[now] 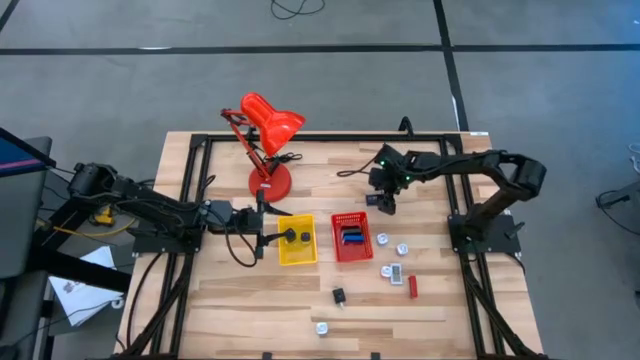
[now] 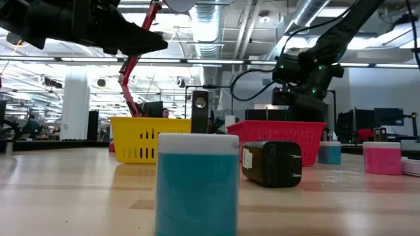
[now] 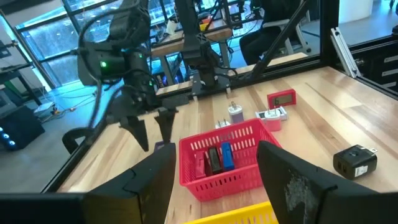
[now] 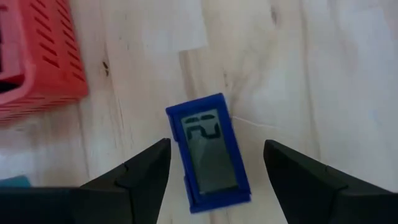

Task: Pick & Place Office items
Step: Put the dark blue digital timer into the red bin

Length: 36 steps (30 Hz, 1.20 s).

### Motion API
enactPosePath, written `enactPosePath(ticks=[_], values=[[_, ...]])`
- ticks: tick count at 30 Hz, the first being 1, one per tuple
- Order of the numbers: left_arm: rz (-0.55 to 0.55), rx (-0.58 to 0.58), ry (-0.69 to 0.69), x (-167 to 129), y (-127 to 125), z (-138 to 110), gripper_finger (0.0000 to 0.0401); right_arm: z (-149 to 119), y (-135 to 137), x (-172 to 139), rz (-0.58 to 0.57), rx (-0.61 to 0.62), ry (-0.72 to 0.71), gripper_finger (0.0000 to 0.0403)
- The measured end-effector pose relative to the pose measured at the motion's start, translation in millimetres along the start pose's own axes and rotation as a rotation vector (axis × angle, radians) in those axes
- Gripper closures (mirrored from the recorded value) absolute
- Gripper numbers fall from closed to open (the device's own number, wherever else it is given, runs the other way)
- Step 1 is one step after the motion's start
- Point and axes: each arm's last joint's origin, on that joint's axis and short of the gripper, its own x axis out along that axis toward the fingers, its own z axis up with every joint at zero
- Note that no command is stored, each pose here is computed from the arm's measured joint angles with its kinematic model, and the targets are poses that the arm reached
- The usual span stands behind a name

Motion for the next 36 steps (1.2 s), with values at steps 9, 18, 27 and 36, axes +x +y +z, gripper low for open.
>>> enactPosePath(ticks=[9, 18, 27, 36], values=[[0.0, 0.0, 0.0, 0.0, 0.0, 0.1, 0.0183, -1.5, -12.0, 8.4, -0.02, 0.046, -0.006, 0.0152], [0.003, 0.001, 0.004, 0.0, 0.0, -0.3, 0.0183, -3.6, -15.0, 19.2, -0.003, 0.051, 0.024, 0.0152], [0.005, 0.001, 0.005, 0.0, 0.1, -0.3, 0.0183, -5.1, -15.9, 20.0, 0.005, 0.056, 0.027, 0.0187], [0.006, 0.001, 0.005, 0.0, 0.1, -0.3, 0.0183, -4.7, -14.1, 19.5, -0.01, 0.029, 0.033, 0.0274]])
